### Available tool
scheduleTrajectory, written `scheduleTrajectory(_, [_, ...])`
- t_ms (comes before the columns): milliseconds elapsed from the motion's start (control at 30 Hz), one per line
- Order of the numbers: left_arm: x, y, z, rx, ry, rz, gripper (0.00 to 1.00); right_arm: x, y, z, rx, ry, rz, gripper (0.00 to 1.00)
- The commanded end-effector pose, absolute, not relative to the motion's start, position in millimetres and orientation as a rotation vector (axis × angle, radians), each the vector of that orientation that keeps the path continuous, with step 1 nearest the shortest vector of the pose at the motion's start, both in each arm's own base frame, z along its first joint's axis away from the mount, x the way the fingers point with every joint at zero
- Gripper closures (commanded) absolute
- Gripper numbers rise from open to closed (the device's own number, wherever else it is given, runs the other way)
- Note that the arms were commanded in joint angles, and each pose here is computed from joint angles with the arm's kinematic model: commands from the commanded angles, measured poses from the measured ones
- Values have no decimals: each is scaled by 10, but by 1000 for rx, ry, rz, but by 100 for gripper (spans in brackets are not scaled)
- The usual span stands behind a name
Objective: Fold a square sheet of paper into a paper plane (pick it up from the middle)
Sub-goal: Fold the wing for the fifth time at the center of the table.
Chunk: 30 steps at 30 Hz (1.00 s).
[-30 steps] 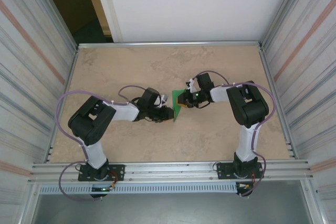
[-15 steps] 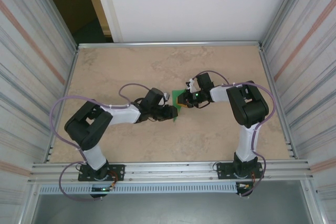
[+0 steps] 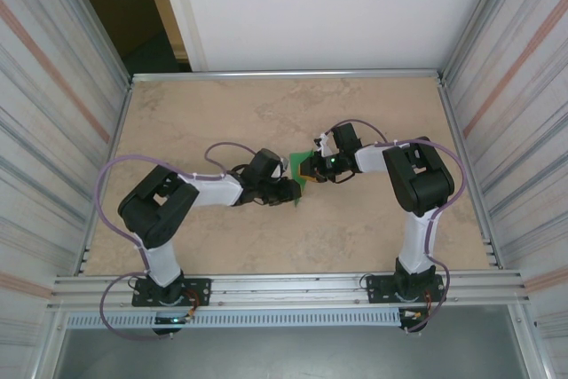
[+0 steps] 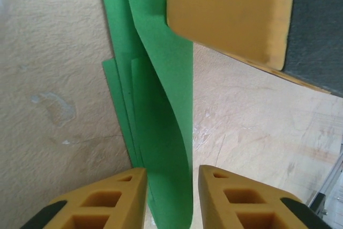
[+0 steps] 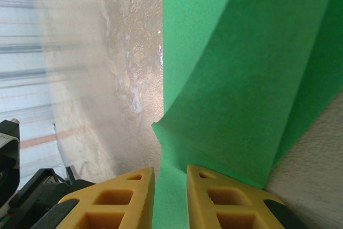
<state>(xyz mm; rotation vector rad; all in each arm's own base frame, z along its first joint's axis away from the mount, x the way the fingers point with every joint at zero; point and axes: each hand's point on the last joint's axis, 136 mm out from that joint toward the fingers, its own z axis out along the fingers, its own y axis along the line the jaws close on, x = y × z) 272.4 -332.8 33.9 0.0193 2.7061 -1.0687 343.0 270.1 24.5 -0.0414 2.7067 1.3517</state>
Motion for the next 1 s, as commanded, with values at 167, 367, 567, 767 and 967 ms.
scheduleTrajectory(167, [2768, -3444, 491, 51, 2666, -1112, 72, 3365, 2639, 82, -17, 2768, 1273, 78])
scheduleTrajectory(367, [2753, -3494, 393, 30, 2702, -1132, 74, 3354, 2639, 74, -17, 2771, 1274, 78])
scheduleTrajectory(567, [2717, -3513, 294, 17, 2753, -1127, 77, 3352, 2641, 84, -17, 2769, 1274, 78])
scheduleTrajectory(767, [2664, -3393, 148, -35, 2814, -1045, 80, 3359, 2652, 160, -25, 2755, 1284, 78])
scheduleTrajectory(967, [2554, -3249, -68, -93, 2864, -996, 87, 3389, 2704, 447, -67, 2697, 1317, 75])
